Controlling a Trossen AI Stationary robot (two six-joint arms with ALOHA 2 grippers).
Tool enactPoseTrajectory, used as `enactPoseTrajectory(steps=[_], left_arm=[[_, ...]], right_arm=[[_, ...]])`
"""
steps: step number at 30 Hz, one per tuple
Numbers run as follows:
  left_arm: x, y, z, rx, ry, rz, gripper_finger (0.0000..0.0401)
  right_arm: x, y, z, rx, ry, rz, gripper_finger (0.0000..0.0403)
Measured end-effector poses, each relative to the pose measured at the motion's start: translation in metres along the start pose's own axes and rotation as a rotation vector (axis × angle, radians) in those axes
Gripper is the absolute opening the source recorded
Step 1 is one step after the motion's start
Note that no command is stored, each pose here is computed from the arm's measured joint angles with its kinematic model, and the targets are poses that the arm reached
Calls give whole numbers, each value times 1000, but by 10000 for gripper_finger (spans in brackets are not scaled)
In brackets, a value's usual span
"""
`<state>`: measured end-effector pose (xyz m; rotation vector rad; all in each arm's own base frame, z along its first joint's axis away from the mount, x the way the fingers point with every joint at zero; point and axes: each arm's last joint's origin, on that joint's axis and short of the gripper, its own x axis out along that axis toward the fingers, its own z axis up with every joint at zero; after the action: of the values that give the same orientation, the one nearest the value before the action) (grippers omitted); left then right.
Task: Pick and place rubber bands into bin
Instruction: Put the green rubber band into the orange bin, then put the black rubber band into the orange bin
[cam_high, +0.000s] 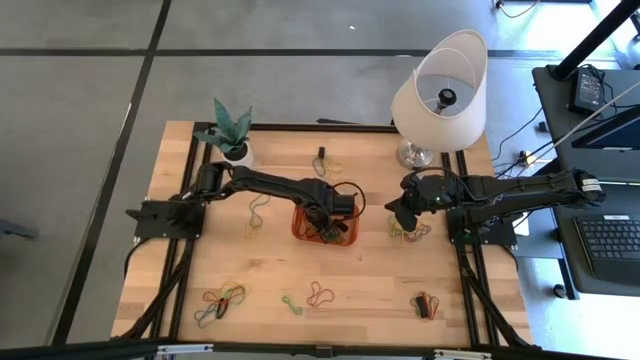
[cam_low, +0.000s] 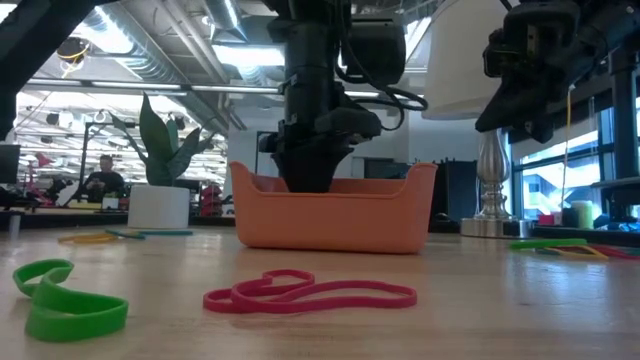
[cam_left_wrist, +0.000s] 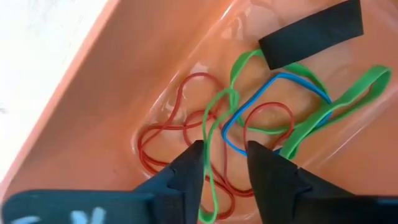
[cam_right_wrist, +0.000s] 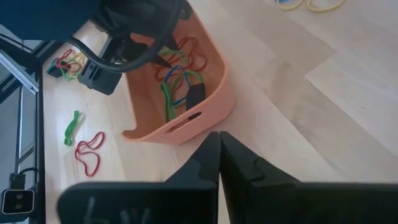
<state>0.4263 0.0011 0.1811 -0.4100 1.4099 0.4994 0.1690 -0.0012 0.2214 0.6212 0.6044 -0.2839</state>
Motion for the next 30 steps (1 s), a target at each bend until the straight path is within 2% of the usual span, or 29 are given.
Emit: enactPoseTrajectory(steps=[9, 11, 13, 14, 17, 18, 21, 22, 24, 27, 30], left_arm=[[0, 0, 0, -29, 1, 0, 164], [0, -2, 0, -32, 20, -55, 171], [-1, -8, 2, 29, 34, -167, 175], [-1, -9, 1, 51, 30, -170, 176], [-1, -5, -3, -58, 3, -10, 174], [0, -3, -3, -87, 4, -2, 174], [-1, -7, 0, -35, 18, -93, 174], [-3, -8, -2, -21, 12, -70, 174], [-4, -8, -6, -73, 1, 10, 173], [-4, -9, -1, -69, 11, -77, 173], [-10, -12, -3, -40, -8, -76, 173]], right_arm=[[0, -3, -4, -4, 39, -31, 10], [0, -3, -4, -4, 39, -31, 10], [0, -3, -4, -6, 39, -30, 10], [0, -3, -4, -8, 39, -31, 10], [0, -3, -4, -29, 39, -30, 10], [0, -3, -4, -29, 38, -30, 10], [0, -3, -4, -30, 38, -30, 10], [0, -3, -4, -30, 38, -30, 10], [0, -3, -4, -30, 38, -30, 10], [0, -3, -4, -30, 38, -30, 10], [0, -3, -4, -30, 38, -30, 10]])
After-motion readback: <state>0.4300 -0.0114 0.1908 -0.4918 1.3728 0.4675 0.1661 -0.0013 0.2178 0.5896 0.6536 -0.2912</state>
